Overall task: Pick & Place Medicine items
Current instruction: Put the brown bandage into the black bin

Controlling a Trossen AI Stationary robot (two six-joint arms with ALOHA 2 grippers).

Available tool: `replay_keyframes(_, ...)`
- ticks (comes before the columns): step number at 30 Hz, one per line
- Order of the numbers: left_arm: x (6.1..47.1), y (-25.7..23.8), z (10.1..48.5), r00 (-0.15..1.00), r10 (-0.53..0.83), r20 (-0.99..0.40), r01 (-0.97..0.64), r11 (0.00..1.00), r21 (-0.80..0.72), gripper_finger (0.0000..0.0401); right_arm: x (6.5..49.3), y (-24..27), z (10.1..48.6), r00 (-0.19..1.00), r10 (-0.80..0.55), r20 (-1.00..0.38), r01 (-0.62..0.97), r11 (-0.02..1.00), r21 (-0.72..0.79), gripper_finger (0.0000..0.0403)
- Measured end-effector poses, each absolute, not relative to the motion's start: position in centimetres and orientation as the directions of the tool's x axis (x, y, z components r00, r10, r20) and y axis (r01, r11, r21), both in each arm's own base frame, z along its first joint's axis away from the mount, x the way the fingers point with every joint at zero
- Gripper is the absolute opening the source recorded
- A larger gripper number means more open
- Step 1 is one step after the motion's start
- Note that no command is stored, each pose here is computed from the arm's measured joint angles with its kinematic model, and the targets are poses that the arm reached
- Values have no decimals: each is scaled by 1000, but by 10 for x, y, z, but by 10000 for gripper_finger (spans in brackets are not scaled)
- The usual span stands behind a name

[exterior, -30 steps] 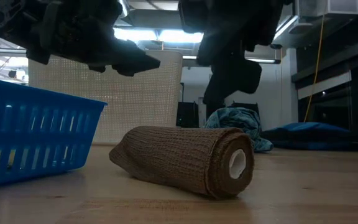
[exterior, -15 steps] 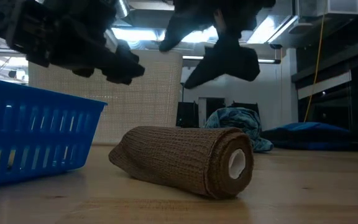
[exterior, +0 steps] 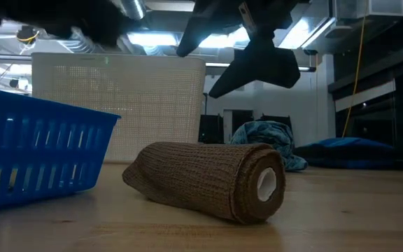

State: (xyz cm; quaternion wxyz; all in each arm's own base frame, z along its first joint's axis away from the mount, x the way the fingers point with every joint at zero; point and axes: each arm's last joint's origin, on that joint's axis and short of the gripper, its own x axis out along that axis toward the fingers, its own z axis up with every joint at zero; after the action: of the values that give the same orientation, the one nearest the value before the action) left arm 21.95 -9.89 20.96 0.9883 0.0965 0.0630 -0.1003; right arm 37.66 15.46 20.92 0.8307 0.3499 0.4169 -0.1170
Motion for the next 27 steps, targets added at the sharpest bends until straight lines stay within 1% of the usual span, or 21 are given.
replay_keyframes(5, 187, -89, 235, 964, -206, -168, 232, 960, 155, 226, 377, 155, 209, 633, 79, -770, 501, 717, 485, 274)
replay_keyframes(7, 175, -85, 240, 965, -215, -150, 237, 960, 152, 226, 379, 156, 206, 634, 79, -769, 502, 714, 488, 274)
replay_keyframes(9, 162, -79, 235, 968, -222, -117, 238, 961, 141, 226, 379, 156, 202, 621, 75, -780, 512, 715, 476, 274)
replay_keyframes(13, 140, -65, 206, 975, -206, -88, 215, 972, 98, 226, 381, 157, 195, 612, 84, -787, 517, 710, 478, 274)
replay_keyframes(17, 126, -55, 185, 978, -196, -74, 201, 977, 68, 226, 384, 159, 193, 617, 120, -777, 528, 669, 523, 274)
replay_keyframes(20, 122, -53, 187, 980, -198, -36, 200, 978, 66, 226, 386, 161, 195, 634, 160, -757, 526, 628, 573, 274)
replay_keyframes(24, 120, -52, 185, 978, -197, -63, 202, 976, 81, 226, 385, 166, 193, 627, 180, -758, 552, 584, 595, 274)
replay_keyframes(27, 120, -52, 183, 977, -196, -81, 202, 976, 85, 226, 387, 172, 180, 604, 209, -769, 567, 566, 599, 274)
